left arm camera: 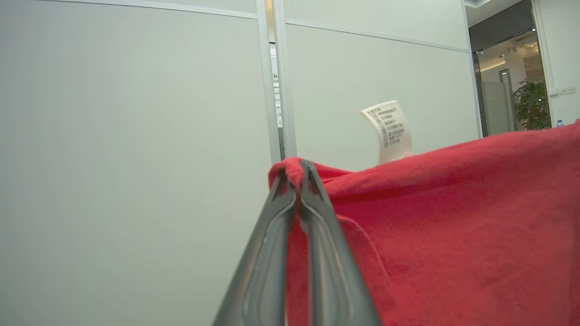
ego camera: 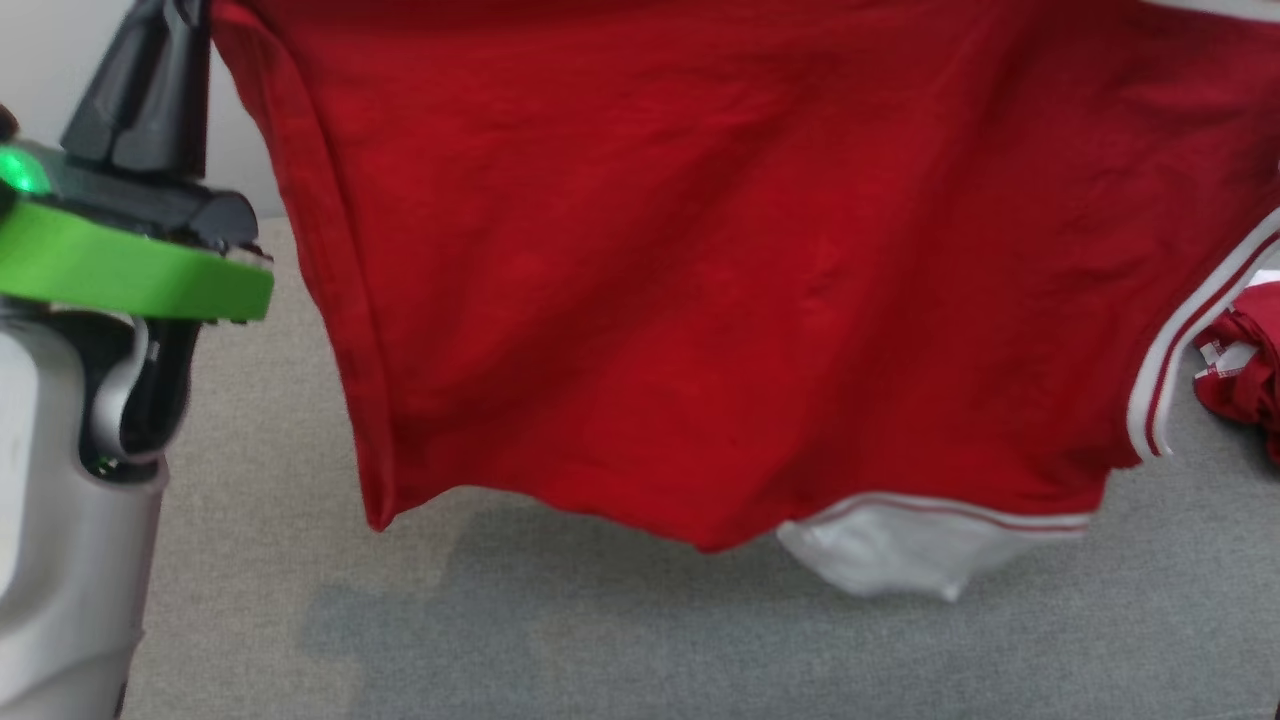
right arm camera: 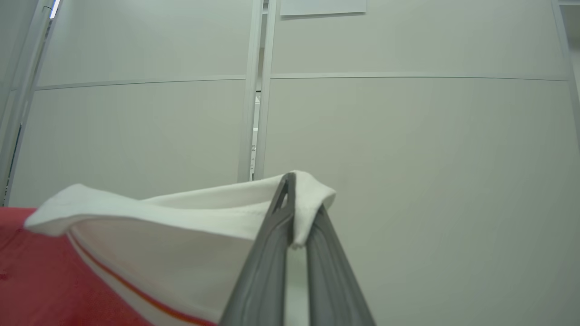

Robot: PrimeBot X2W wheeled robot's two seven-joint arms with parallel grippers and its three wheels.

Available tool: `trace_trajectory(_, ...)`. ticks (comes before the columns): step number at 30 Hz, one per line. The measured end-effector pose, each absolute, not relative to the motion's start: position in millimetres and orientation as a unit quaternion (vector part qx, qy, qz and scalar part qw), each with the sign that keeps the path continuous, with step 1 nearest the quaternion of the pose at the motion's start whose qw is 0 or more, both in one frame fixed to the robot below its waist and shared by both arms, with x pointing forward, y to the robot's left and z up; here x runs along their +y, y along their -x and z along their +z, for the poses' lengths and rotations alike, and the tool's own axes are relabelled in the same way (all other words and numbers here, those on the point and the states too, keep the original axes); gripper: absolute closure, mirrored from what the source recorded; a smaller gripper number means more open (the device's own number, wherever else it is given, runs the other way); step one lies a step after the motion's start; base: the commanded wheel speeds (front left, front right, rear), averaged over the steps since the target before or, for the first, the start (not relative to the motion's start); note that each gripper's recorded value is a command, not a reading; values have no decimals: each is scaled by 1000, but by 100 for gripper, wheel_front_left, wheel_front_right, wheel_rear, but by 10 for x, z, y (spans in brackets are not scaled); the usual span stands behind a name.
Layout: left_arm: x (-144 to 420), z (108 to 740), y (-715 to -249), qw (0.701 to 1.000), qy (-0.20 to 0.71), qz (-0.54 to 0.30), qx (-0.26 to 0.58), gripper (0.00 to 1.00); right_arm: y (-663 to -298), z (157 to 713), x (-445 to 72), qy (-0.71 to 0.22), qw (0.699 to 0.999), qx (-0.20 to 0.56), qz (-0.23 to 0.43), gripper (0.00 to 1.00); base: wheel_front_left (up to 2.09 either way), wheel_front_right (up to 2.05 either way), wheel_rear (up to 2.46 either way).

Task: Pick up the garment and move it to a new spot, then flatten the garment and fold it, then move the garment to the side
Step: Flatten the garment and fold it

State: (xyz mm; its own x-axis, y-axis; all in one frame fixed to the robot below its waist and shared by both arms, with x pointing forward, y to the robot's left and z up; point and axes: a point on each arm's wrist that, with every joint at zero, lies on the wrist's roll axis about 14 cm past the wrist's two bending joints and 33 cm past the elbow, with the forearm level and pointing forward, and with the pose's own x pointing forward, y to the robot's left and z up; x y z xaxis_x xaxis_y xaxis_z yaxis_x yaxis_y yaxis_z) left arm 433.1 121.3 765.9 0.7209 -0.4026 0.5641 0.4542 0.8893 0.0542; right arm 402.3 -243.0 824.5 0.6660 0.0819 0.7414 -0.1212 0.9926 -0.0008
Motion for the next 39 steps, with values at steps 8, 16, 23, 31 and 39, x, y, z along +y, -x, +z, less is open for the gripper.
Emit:
trace_trajectory(8, 1333, 7432, -5042, 953, 72, -198, -219, 100, -4822, 8275, -2211, 14, 934, -349, 74, 100, 0, 0, 0)
trace_trajectory(16, 1531, 7244, -5831, 960, 93, -142, -224, 100, -5546, 8384, -2237, 26, 923, -381, 41, 100, 0, 0, 0)
trace_trajectory(23, 1531, 6744, -6207, 963, 119, -123, -208, 100, -6001, 7698, -2365, 0, 946, -324, 19, 100, 0, 0, 0)
trace_trajectory(31, 1465, 5050, -5808, 981, 173, -84, -28, 100, -5665, 5780, -2571, -65, 990, -121, -11, 100, 0, 0, 0)
trace_trajectory(39, 1528, 3919, -4814, 971, 210, -13, 113, 100, -4733, 4583, -2513, -132, 990, 19, -46, 100, 0, 0, 0)
